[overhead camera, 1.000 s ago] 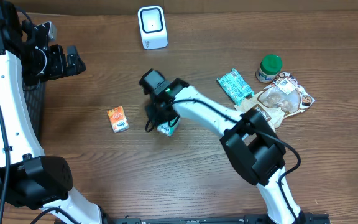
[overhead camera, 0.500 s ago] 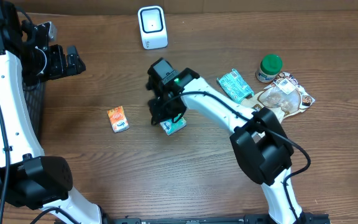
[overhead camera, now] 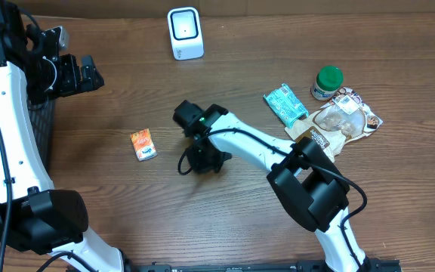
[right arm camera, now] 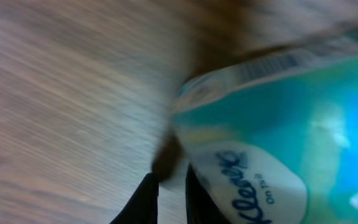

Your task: Scan the item barcode

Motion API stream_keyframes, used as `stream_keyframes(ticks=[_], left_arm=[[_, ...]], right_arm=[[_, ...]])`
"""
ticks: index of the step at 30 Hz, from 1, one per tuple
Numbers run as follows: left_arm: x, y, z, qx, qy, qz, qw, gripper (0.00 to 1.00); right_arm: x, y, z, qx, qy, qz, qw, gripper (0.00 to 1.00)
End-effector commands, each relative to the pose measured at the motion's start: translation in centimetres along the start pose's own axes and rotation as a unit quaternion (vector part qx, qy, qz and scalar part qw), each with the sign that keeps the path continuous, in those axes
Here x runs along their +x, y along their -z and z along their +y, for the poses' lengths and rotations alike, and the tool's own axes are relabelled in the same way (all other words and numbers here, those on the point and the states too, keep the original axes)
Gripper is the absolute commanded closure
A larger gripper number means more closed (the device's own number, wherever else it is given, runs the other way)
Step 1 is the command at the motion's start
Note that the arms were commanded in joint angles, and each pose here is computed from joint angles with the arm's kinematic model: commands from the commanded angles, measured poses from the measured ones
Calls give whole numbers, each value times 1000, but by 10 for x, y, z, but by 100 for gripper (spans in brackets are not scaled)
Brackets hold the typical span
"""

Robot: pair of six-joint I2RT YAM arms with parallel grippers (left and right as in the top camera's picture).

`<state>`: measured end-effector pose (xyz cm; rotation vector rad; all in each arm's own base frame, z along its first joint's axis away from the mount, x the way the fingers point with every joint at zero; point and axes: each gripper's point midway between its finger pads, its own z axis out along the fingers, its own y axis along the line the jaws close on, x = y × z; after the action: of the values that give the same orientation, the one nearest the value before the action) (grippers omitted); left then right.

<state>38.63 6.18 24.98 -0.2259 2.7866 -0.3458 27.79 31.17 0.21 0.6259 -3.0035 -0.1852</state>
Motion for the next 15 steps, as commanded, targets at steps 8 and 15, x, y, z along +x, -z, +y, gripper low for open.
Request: stream_keyframes(ticks=[8,15], left_arm=[[-2,3,0,0,-9,-7,1000,0],[-2,3,0,0,-9,-7,1000,0]], right_arm=[[-23,25,-80,129,-14,-49,990,87],[-41,34,-85,146,26,-80,986,87]])
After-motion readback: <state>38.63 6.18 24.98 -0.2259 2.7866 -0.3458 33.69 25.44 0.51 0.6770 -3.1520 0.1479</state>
